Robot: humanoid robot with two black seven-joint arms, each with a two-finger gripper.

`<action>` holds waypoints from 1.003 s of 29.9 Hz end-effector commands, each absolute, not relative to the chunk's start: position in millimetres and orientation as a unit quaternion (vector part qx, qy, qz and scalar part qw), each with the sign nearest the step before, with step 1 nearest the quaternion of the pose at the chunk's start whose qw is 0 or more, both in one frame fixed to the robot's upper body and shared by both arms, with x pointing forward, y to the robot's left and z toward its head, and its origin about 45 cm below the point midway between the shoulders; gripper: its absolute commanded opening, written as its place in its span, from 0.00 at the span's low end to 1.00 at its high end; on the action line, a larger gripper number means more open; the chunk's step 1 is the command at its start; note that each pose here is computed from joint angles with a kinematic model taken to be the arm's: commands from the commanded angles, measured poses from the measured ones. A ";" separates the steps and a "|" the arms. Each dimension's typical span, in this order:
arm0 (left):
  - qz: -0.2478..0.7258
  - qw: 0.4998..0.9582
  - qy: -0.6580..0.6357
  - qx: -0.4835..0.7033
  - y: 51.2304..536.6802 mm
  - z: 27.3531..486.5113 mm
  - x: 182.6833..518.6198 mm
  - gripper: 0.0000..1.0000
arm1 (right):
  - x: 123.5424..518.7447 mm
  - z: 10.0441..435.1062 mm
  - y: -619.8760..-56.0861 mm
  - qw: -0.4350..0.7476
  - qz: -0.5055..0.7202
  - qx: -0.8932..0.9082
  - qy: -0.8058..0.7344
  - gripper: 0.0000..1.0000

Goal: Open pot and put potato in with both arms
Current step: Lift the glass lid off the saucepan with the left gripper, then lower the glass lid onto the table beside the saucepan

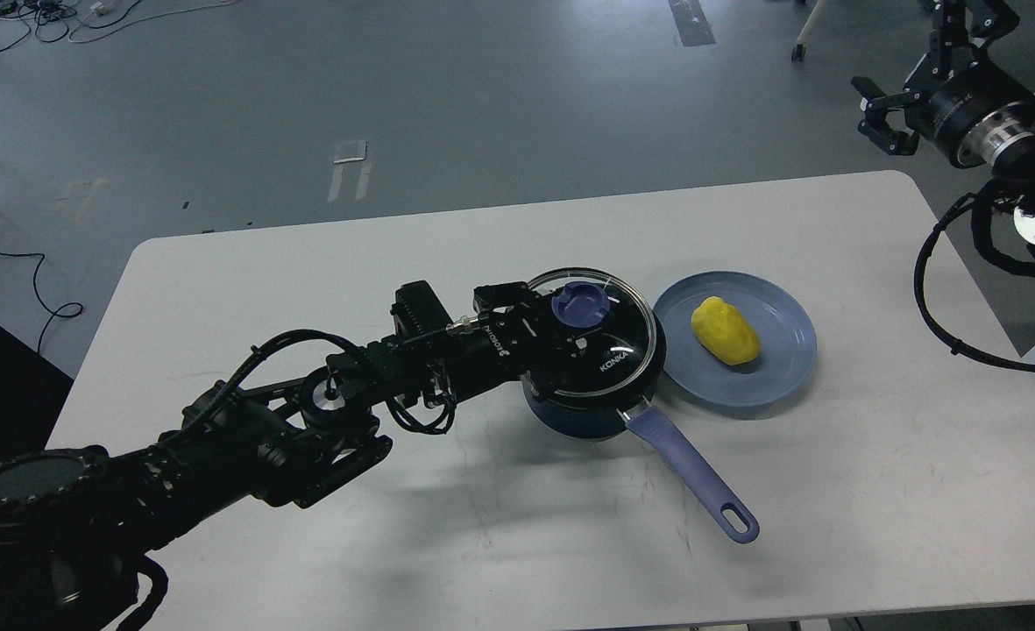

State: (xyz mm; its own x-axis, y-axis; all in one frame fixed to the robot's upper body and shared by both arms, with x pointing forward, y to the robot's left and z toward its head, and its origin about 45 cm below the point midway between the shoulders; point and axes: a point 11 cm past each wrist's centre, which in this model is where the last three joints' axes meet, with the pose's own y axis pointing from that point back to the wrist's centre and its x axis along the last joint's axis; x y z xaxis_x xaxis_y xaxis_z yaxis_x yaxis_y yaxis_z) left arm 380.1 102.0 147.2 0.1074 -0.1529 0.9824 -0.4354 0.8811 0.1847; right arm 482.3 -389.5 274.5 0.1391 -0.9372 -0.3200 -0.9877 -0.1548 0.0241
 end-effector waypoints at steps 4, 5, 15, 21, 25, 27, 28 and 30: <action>0.121 0.706 -0.660 0.224 106.9 163.1 393.4 0.46 | 482.3 274.5 -389.5 0.096 0.131 -0.748 0.643 1.00; 0.123 0.705 -0.661 0.224 108.0 165.2 395.2 0.46 | 482.6 275.2 -389.3 0.097 0.130 -0.749 0.643 1.00; 0.166 0.663 -0.654 0.324 225.7 182.8 424.7 0.46 | 484.0 278.6 -387.5 0.099 0.128 -0.751 0.641 1.00; 0.169 0.663 -0.617 0.389 296.6 156.7 401.5 0.46 | 483.6 277.4 -387.8 0.097 0.128 -0.751 0.641 1.00; 0.167 0.666 -0.598 0.413 322.4 142.4 386.2 0.46 | 483.6 274.0 -383.0 0.083 0.126 -0.757 0.636 1.00; 0.162 0.680 -0.577 0.423 329.7 121.8 368.1 0.46 | 483.4 271.2 -381.1 0.075 0.124 -0.759 0.635 1.00; 0.162 0.682 -0.573 0.424 330.5 118.9 365.5 0.46 | 483.3 271.1 -380.3 0.074 0.124 -0.760 0.634 1.00; 0.159 0.688 -0.566 0.426 331.0 111.0 358.5 0.46 | 483.3 271.1 -380.4 0.074 0.124 -0.760 0.634 1.00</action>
